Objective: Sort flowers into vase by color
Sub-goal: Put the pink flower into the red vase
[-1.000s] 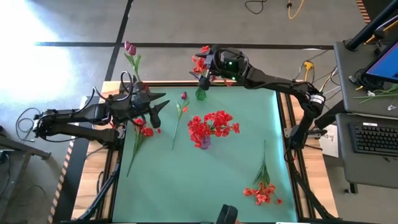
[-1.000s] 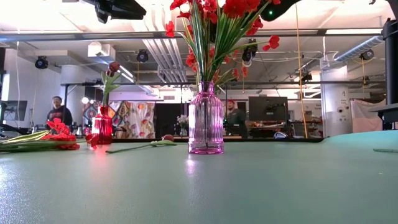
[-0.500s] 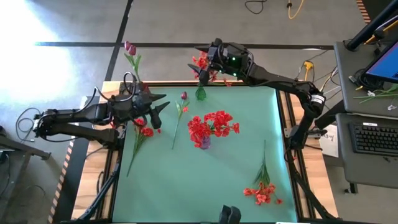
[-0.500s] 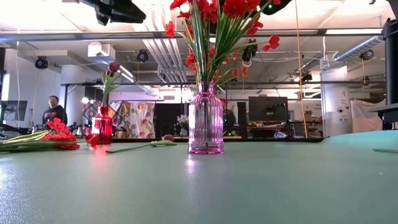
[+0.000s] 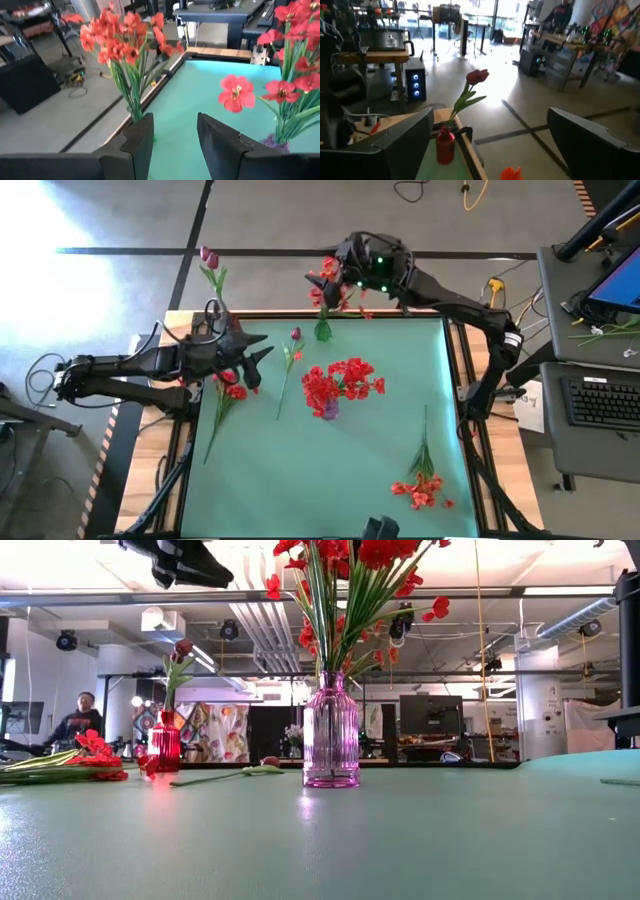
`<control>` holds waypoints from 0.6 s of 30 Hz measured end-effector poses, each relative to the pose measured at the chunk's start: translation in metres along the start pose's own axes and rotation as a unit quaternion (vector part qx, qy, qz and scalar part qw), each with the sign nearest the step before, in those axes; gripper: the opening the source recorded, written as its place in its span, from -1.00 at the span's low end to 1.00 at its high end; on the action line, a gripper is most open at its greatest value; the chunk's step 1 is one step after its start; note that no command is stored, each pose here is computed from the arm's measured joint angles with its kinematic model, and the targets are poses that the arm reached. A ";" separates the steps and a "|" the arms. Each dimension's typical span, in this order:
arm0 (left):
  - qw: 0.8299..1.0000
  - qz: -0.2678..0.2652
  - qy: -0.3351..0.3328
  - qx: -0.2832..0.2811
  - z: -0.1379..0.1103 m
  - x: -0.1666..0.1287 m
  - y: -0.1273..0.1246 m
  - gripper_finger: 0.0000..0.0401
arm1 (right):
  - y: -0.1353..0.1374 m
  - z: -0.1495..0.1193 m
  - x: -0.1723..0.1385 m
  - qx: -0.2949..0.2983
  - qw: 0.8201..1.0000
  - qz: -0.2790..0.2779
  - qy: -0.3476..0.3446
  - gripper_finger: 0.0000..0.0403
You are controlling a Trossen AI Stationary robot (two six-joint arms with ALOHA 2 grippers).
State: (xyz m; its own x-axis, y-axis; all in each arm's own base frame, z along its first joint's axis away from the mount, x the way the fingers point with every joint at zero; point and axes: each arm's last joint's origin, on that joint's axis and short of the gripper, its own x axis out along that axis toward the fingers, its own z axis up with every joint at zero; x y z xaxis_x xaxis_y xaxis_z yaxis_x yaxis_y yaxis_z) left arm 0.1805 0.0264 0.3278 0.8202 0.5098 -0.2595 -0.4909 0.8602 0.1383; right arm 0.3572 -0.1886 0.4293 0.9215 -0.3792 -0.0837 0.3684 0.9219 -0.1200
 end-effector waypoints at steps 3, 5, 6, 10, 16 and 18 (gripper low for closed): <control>1.000 0.000 0.014 -0.010 -0.003 0.001 0.000 -0.31 | -0.002 0.018 -0.011 0.004 1.000 -0.013 0.026 0.89; 1.000 0.000 0.025 -0.016 -0.005 0.002 -0.001 -0.31 | -0.005 0.030 -0.020 0.005 0.997 -0.054 0.045 0.89; 0.999 0.001 0.029 -0.019 -0.006 0.002 -0.001 -0.31 | -0.007 0.036 -0.025 0.005 0.995 -0.083 0.057 0.89; 0.998 0.001 0.043 -0.036 -0.009 0.004 -0.002 -0.31 | -0.015 0.048 -0.047 0.019 0.976 -0.180 0.124 0.89; 0.995 0.005 0.071 -0.064 -0.015 0.008 -0.004 -0.31 | -0.010 0.053 -0.081 0.054 0.957 -0.179 0.224 0.89; 0.993 0.008 0.081 -0.081 -0.017 0.010 -0.005 -0.31 | -0.009 0.048 -0.087 0.066 0.945 -0.180 0.265 0.89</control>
State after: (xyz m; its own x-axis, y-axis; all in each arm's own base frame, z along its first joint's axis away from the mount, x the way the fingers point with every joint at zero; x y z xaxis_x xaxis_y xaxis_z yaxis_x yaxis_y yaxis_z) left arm 0.1863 0.0267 0.3080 0.7602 0.5027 -0.4116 -0.5551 0.8318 -0.0093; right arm 0.2791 -0.1599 0.4852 0.5558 -0.6249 -0.5482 0.6909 0.7140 -0.1134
